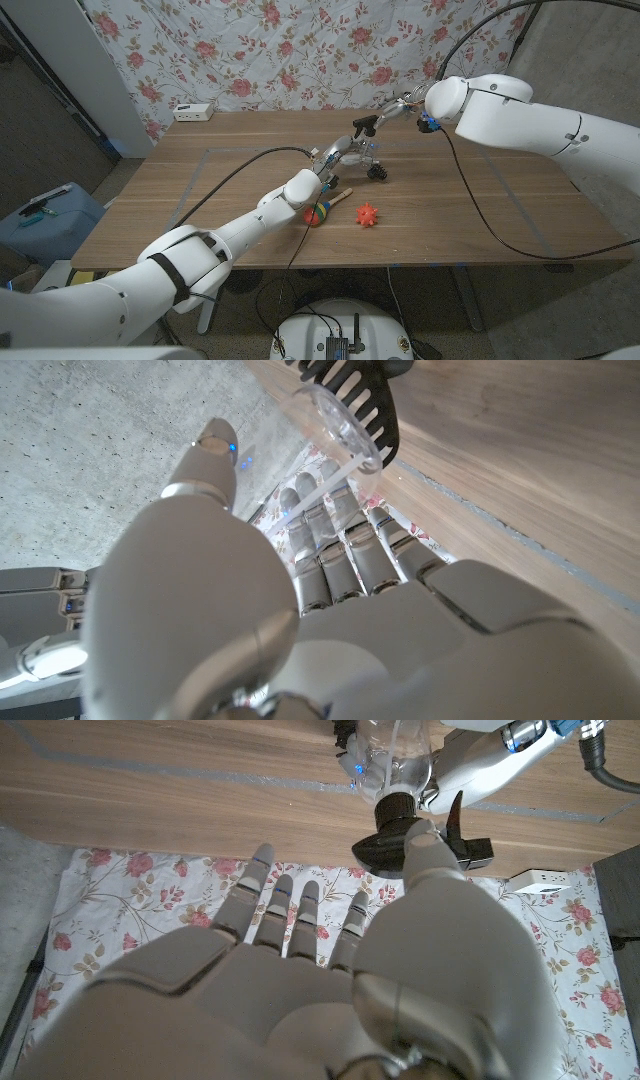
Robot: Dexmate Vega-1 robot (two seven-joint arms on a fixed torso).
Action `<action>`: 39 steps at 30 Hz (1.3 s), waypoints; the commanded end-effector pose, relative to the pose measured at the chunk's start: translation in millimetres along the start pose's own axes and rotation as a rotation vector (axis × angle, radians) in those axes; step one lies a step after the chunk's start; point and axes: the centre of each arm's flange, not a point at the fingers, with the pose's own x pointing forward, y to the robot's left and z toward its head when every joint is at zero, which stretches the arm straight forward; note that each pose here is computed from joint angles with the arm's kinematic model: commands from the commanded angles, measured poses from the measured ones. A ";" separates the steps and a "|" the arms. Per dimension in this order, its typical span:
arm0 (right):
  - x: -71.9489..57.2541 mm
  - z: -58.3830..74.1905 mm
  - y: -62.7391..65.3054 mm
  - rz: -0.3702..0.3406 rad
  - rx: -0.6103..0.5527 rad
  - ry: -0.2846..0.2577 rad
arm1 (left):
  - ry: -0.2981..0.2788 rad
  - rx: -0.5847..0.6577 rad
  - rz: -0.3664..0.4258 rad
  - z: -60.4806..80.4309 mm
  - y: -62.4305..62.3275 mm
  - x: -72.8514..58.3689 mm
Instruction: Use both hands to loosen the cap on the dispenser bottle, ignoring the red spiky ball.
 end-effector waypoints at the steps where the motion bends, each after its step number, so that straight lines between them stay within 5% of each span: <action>1: -1.5 8.1 -2.7 0.008 -0.126 -0.067 | 0.000 0.009 0.004 1.8 5.1 -3.1; 19: -2.7 20.6 0.8 -0.005 -0.241 -0.139 | 0.008 0.001 0.000 0.2 1.4 -8.0; 39: 11.3 23.9 9.6 -0.003 -0.344 -0.109 | 0.002 0.000 -0.018 1.0 0.2 -6.2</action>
